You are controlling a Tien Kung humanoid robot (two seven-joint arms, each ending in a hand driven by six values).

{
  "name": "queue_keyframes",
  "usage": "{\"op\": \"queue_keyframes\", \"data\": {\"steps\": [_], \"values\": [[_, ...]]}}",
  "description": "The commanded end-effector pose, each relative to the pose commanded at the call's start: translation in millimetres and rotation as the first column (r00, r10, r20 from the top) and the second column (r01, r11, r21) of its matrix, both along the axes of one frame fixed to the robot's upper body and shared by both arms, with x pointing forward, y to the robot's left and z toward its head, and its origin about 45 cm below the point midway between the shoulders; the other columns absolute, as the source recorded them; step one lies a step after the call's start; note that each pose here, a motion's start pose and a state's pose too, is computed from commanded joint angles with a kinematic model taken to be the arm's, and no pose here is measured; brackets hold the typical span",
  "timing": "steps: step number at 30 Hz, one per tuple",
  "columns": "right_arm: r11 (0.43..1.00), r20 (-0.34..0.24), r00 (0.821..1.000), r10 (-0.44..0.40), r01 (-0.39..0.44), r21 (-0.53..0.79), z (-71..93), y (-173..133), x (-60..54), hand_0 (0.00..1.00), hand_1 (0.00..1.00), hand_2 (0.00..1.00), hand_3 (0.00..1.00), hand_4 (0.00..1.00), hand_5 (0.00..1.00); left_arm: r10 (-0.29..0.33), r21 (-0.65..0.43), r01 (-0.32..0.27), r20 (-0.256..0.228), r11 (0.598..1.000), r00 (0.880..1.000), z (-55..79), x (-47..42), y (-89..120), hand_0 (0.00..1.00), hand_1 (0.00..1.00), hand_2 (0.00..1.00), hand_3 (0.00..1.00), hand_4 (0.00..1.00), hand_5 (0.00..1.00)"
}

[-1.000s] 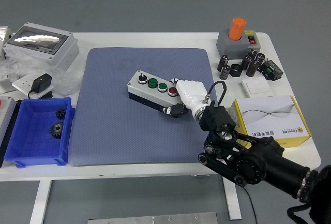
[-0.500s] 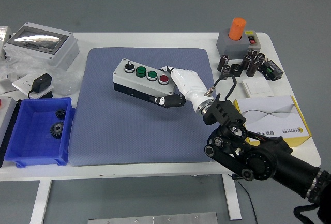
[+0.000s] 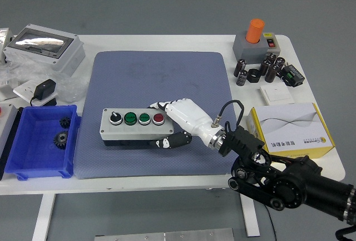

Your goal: Pick up the button,place it on the desk,press the button,press the button

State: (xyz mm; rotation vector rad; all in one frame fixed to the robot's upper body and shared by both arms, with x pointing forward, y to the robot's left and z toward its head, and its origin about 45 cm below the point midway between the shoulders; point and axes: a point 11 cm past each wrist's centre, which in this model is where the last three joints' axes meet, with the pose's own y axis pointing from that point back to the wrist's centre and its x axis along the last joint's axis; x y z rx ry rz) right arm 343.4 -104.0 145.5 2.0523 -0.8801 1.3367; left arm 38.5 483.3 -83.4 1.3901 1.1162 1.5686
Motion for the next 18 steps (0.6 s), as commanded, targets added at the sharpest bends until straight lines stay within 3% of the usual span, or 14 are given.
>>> {"op": "queue_keyframes", "data": {"steps": [2,12,18], "values": [[1.0,0.004,1.0,-0.008,0.008,-0.011,-3.0,-2.0,1.4,0.292,0.367,0.364,0.32,0.139,0.002,-0.001,-0.001,0.001,0.0,1.0,1.0,-0.3,0.0,-0.6,0.713,0.691,0.691,0.83,0.451,0.837],[0.998,0.012,0.998,-0.059,0.059,-0.009,-8.7,-10.6,7.2,0.296,0.369,0.358,0.326,0.142,0.002,-0.003,-0.005,0.003,-0.001,1.0,1.0,-1.0,-0.4,-2.1,0.712,0.69,0.691,0.831,0.452,0.837],[0.998,-0.016,0.998,-0.056,0.056,-0.016,-11.4,-11.3,7.0,0.293,0.366,0.359,0.336,0.154,0.002,-0.002,-0.001,0.002,-0.001,1.0,1.0,-0.7,-0.6,-1.3,0.713,0.69,0.69,0.831,0.453,0.838]]}}
